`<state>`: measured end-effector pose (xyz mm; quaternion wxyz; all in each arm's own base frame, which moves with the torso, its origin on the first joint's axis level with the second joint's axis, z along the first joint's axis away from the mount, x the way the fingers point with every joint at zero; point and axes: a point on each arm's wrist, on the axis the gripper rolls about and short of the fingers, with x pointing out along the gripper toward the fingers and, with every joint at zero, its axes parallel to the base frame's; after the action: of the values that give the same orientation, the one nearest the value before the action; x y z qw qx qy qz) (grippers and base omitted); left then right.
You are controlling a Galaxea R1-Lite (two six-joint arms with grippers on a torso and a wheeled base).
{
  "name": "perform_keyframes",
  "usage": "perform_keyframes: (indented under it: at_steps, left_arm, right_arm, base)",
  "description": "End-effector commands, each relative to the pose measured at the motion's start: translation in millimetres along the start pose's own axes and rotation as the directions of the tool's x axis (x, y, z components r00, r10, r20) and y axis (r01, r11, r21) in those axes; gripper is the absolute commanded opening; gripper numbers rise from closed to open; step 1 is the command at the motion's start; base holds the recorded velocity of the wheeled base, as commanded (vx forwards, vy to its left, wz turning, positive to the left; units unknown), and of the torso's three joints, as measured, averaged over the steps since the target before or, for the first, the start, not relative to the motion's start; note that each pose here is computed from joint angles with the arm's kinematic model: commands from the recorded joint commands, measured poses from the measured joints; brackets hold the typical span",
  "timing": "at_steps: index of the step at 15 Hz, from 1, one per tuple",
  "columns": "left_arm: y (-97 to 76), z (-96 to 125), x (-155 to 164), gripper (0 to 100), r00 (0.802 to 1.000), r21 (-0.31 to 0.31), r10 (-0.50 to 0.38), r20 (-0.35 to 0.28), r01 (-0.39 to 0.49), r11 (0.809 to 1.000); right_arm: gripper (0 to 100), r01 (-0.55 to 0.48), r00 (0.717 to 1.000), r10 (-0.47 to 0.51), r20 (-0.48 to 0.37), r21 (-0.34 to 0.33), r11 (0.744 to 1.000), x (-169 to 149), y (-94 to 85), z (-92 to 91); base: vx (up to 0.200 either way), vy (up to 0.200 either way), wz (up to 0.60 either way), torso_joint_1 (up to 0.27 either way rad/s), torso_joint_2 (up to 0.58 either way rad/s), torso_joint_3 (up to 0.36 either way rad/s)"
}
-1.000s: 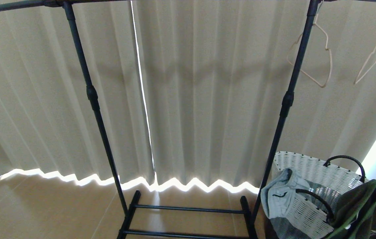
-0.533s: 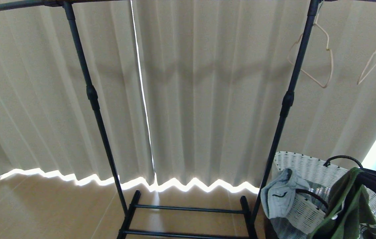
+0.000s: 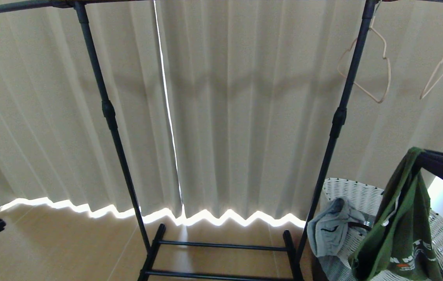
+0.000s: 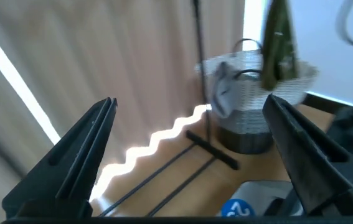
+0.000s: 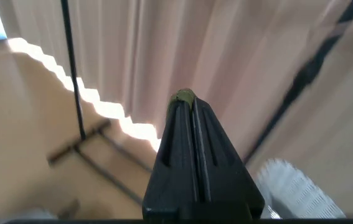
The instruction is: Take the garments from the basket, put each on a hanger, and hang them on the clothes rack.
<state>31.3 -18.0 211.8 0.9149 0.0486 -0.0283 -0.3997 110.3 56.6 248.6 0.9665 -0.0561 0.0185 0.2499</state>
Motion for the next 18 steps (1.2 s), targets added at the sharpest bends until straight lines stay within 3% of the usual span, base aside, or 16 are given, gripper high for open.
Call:
perform_keyframes:
  at_steps: [1,4,6,8,10,11,13,16,18]
  left_arm:
    - [25.9,8.4,44.7,100,0.988,-0.06,-0.145,-0.054,0.142,0.988]
    - [38.2,16.5,86.4,100,0.968,-0.072,-0.23,-0.1,0.224,0.972]
    - [33.6,15.2,111.0,100,0.953,-0.087,-0.268,-0.139,0.258,0.962]
    - [11.3,10.0,143.6,100,0.928,-0.093,-0.334,-0.166,0.323,0.942]
    - [-11.7,3.5,177.0,100,0.927,-0.106,-0.322,-0.192,0.307,0.946]
    - [-23.5,1.1,191.5,100,0.928,-0.142,-0.317,-0.196,0.293,0.945]
    - [-48.1,-4.2,215.0,100,0.912,-0.208,-0.356,-0.205,0.315,0.926]
    - [-72.7,-11.4,248.2,100,0.893,-0.234,-0.405,-0.194,0.359,0.904]
    - [-87.5,-17.0,276.4,100,0.917,-0.249,-0.355,-0.182,0.306,0.919]
  right_arm:
    - [0,-0.011,1.0,0.011,0.014,0.007,1.0,13.2,0.6,6.6]
    - [0,-0.027,0.998,0.027,0.059,0.003,1.0,17.2,2.0,19.8]
    - [0,-0.026,0.997,0.025,0.073,0.002,1.0,17.2,1.6,24.1]
    - [0,-0.027,0.996,0.027,0.087,0.002,1.0,16.4,1.5,27.2]
    - [0,-0.029,0.994,0.028,0.105,0.001,1.0,15.4,1.3,32.0]
    - [0,-0.034,0.993,0.033,0.116,0.003,0.999,15.7,2.0,35.8]
    - [0,-0.087,0.986,0.086,0.144,0.0,0.996,14.0,9.1,42.6]
    - [0,-0.14,0.974,0.138,0.181,-0.004,0.99,9.2,16.0,51.3]
    - [0,-0.163,0.967,0.161,0.195,-0.007,0.987,5.8,18.5,53.5]
  base:
    - [0.0,0.0,0.0,0.0,0.0,0.0]
    - [0.0,0.0,0.0,0.0,0.0,0.0]
    - [0.0,0.0,0.0,0.0,0.0,0.0]
    - [0.0,0.0,0.0,0.0,0.0,0.0]
    - [0.0,0.0,0.0,0.0,0.0,0.0]
    - [0.0,0.0,0.0,0.0,0.0,0.0]
    - [0.0,0.0,0.0,0.0,0.0,0.0]
    - [0.0,0.0,0.0,0.0,0.0,0.0]
    - [0.0,0.0,0.0,0.0,0.0,0.0]
